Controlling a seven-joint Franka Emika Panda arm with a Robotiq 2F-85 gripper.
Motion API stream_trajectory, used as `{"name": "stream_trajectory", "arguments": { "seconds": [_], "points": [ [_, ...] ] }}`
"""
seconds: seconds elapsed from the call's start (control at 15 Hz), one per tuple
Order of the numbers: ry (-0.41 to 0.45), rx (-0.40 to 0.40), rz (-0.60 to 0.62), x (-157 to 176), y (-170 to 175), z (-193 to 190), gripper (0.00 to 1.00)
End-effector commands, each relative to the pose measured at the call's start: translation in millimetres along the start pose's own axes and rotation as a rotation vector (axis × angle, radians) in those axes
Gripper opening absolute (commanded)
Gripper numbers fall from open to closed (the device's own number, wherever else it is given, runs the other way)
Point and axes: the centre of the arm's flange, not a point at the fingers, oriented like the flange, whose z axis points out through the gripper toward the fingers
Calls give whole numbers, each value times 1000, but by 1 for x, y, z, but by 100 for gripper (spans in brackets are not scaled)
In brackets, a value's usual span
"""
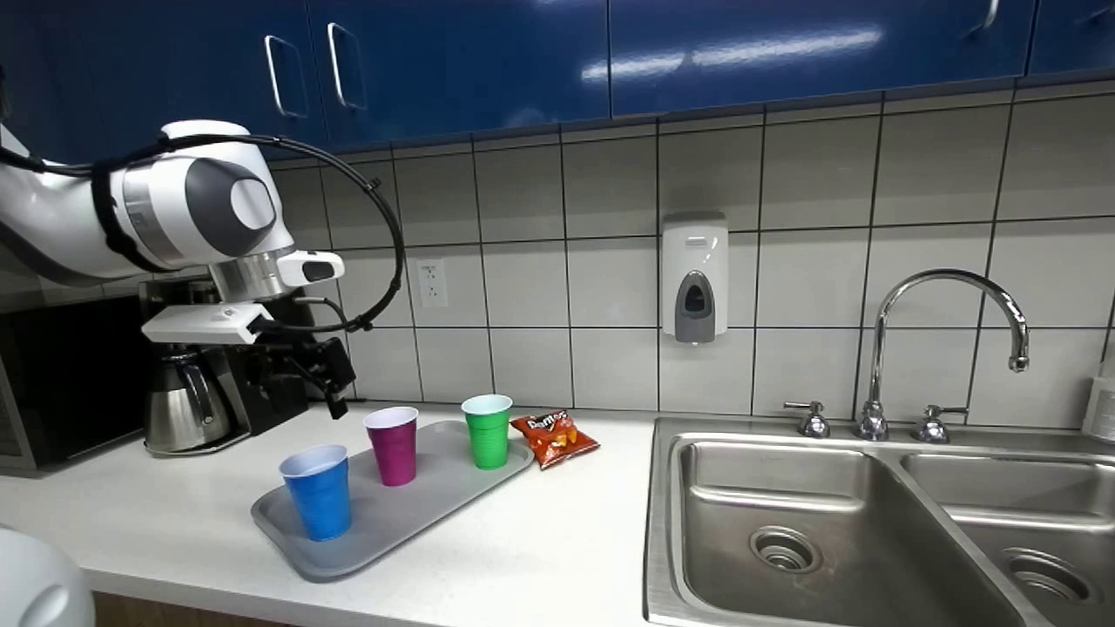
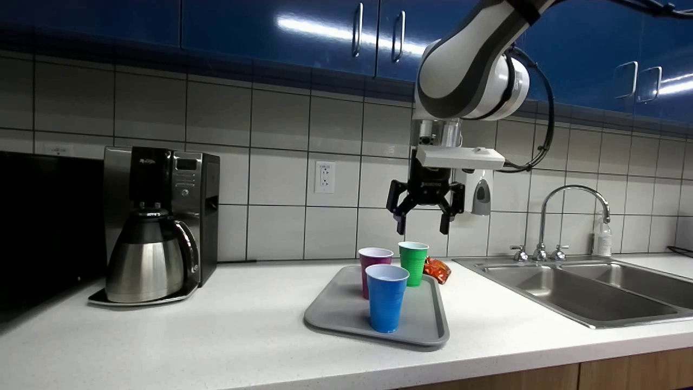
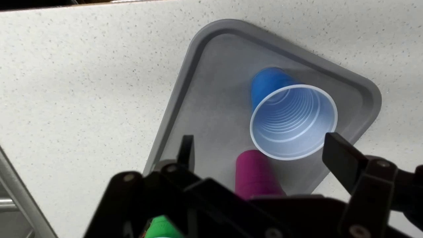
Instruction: Take the three cups off of the tray
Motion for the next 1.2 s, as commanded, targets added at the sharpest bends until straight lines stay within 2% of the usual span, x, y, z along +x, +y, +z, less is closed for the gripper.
{"name": "stream_trajectory", "arguments": {
  "seconds": [0.0, 1.13],
  "points": [
    [-1, -30, 49, 15, -13, 18, 100],
    [-79, -109, 167, 46, -27, 92, 100]
  ]
}}
